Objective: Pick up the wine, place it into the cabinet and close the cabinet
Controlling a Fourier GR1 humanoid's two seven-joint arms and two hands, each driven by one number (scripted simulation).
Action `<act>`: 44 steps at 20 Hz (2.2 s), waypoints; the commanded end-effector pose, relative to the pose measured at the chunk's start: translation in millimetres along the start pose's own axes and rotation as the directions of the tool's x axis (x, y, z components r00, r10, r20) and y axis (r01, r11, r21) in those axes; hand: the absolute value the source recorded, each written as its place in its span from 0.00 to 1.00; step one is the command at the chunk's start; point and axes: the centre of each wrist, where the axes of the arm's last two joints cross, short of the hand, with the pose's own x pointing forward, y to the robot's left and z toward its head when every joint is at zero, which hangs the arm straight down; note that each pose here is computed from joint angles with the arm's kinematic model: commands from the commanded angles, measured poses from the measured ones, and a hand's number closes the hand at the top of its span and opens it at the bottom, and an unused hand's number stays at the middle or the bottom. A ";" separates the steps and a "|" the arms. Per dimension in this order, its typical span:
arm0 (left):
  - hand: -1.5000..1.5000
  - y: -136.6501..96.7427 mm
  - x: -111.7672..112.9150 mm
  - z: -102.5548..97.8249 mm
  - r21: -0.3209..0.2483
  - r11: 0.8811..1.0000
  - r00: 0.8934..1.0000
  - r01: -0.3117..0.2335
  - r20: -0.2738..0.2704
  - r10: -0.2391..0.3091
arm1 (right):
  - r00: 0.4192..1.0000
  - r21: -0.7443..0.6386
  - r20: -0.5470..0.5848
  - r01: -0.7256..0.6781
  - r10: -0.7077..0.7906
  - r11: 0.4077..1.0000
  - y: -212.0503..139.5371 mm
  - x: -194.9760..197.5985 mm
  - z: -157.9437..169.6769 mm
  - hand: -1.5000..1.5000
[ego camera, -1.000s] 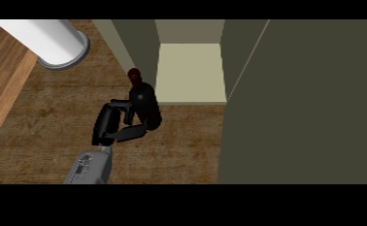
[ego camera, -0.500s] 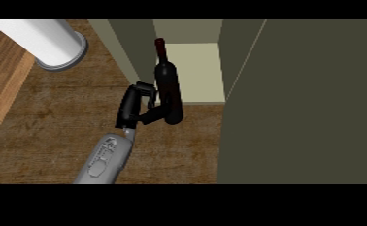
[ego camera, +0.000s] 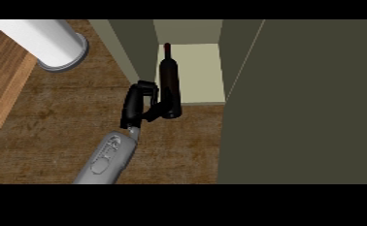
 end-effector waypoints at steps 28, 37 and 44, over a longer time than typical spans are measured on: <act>1.00 -33.6 18.3 -51.6 0.118 0.975 0.978 0.187 -0.113 -0.174 | 0.993 0.078 0.079 0.087 -0.093 0.993 6.8 21.9 5.3 0.00; 1.00 -23.1 21.9 -83.8 0.216 0.970 0.991 0.111 -0.104 -0.090 | 0.995 0.090 0.065 0.069 -0.075 0.994 -0.2 10.6 0.6 0.00; 1.00 -33.1 34.9 -98.3 0.177 0.913 0.928 0.366 0.000 -0.372 | 0.991 0.103 0.092 0.086 -0.095 0.991 4.8 15.1 1.4 0.00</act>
